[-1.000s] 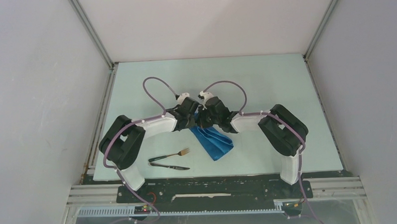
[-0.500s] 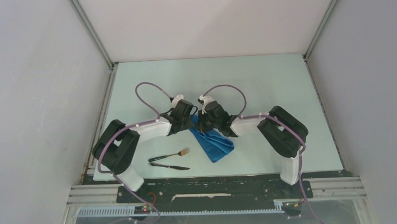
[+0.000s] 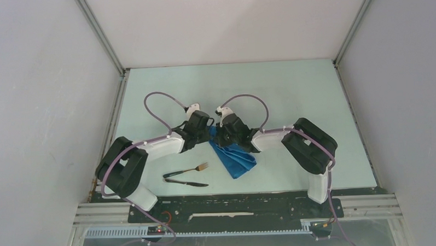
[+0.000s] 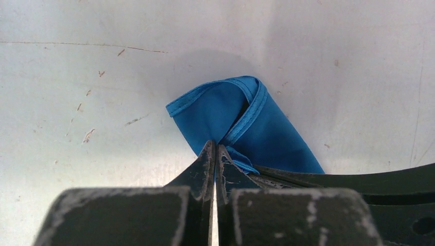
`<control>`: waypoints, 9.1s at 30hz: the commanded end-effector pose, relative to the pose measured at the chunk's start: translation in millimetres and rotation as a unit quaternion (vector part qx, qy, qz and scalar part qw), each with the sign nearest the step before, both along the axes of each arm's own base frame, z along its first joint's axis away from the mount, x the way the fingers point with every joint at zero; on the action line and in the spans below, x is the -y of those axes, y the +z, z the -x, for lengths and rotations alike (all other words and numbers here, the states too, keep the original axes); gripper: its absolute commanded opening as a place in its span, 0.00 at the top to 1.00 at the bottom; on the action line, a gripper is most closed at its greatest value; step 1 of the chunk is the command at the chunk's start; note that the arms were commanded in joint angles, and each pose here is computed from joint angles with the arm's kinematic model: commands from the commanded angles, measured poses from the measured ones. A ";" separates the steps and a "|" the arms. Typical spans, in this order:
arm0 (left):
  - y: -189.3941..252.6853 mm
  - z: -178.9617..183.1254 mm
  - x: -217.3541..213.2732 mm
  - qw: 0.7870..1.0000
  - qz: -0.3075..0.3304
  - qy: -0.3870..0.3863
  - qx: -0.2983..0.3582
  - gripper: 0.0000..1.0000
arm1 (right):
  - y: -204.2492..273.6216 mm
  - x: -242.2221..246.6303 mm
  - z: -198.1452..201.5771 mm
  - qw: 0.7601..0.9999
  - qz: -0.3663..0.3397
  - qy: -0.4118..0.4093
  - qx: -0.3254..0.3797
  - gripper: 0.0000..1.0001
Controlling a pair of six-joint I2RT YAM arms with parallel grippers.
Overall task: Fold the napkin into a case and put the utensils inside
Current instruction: Grasp the top corner of the smaller rectangle folded napkin from the folded napkin, then turn over the smaller rectangle-folded napkin at the center of the board.
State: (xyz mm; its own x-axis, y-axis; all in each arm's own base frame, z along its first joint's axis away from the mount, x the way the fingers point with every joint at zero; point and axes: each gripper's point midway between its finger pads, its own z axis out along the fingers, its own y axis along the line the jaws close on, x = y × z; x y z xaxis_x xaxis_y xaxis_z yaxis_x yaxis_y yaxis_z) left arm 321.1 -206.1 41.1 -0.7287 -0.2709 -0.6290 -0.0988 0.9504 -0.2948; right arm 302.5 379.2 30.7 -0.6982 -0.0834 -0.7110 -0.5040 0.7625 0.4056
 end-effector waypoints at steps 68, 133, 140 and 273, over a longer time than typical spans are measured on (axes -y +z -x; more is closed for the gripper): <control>25.1 10.4 -17.0 0.995 0.096 -0.001 -0.012 0.78 | -5.1 -59.2 -29.9 0.992 -0.100 -0.062 0.034 0.93; -41.7 27.2 -63.6 0.973 0.137 0.102 -0.158 0.97 | 24.2 -79.6 -27.3 0.981 -0.186 -0.048 -0.042 0.94; -26.7 26.9 -73.6 0.978 0.116 0.106 -0.136 0.95 | -3.6 -79.0 -31.2 0.976 -0.194 -0.082 -0.056 0.93; -16.8 -27.9 -61.3 0.960 0.233 0.106 -0.118 0.98 | -21.9 -19.3 43.8 0.931 0.337 0.032 0.134 0.97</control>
